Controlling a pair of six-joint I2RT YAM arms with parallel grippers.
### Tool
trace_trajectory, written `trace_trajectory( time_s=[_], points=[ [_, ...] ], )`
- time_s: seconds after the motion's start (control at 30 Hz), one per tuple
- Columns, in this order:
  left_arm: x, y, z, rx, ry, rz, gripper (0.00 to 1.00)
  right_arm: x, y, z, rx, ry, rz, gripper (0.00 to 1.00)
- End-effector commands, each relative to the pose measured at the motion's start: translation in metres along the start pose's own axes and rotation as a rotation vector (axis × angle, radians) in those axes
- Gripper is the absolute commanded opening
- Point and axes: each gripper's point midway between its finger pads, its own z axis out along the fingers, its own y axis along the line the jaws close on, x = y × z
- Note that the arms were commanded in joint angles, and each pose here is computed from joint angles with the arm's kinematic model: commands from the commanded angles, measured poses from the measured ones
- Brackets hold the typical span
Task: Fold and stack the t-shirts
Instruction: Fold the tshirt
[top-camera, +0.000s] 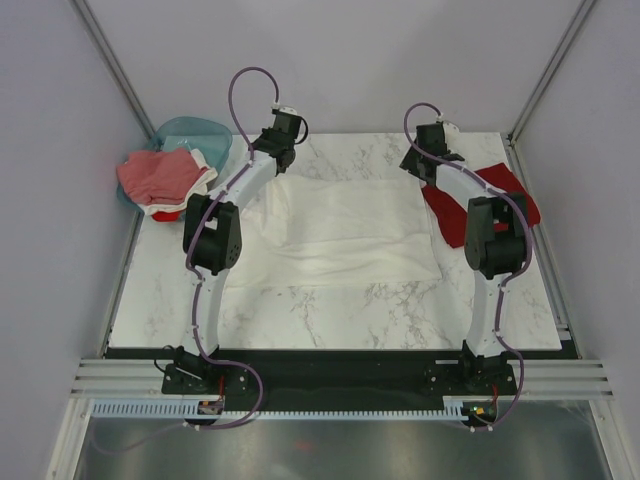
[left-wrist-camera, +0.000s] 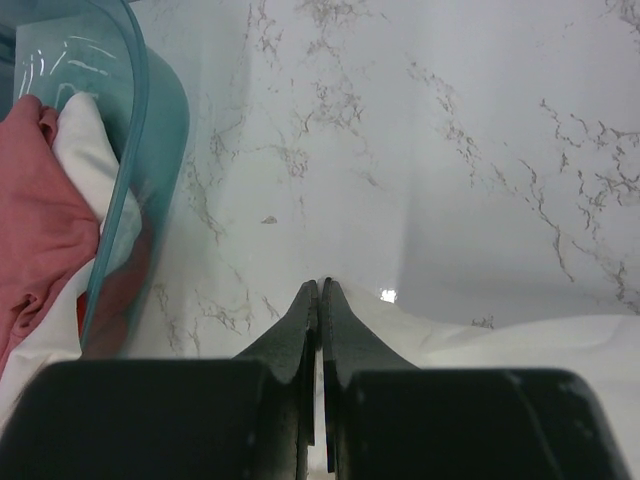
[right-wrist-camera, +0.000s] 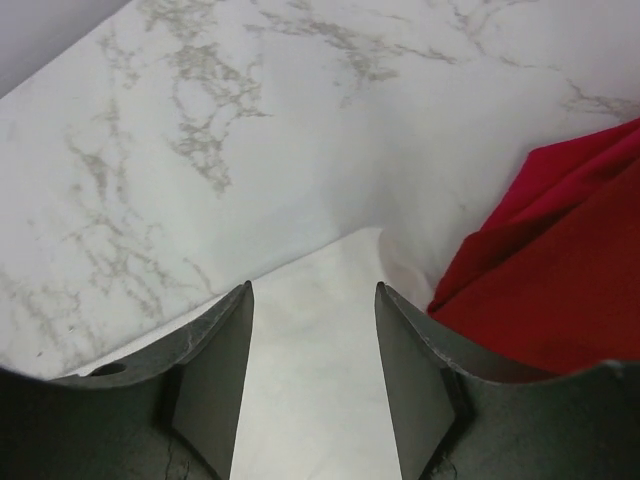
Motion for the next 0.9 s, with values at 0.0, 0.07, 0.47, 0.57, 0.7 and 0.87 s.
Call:
trace_trajectory(
  time_s=[0.0,0.07,0.47,0.57,0.7,0.87],
  points=[
    [-0.022,0.001,-0.002,0.02,-0.06,-0.057,0.02,-0.009,0.044,-0.034,-0.13,-0.053,-0.055,0.59],
    [-0.022,0.0,0.0,0.026,-0.058,-0.06,0.02,0.005,0.086,-0.048,-0.322,-0.017,-0.062,0.54],
    [-0.014,-0.005,0.002,0.045,-0.039,-0.08,0.02,0.12,0.207,-0.097,-0.989,0.143,-0.272,0.54],
    [-0.015,-0.004,0.002,0.045,-0.043,-0.079,0.02,0.146,0.219,-0.108,-1.073,0.166,-0.291,0.57],
    [-0.015,-0.002,0.001,0.039,-0.043,-0.082,0.02,0.176,0.238,-0.119,-1.131,0.182,-0.317,0.6],
    [-0.015,-0.002,0.0,0.041,-0.043,-0.086,0.02,0.196,0.261,-0.121,-1.143,0.199,-0.356,0.61]
  ],
)
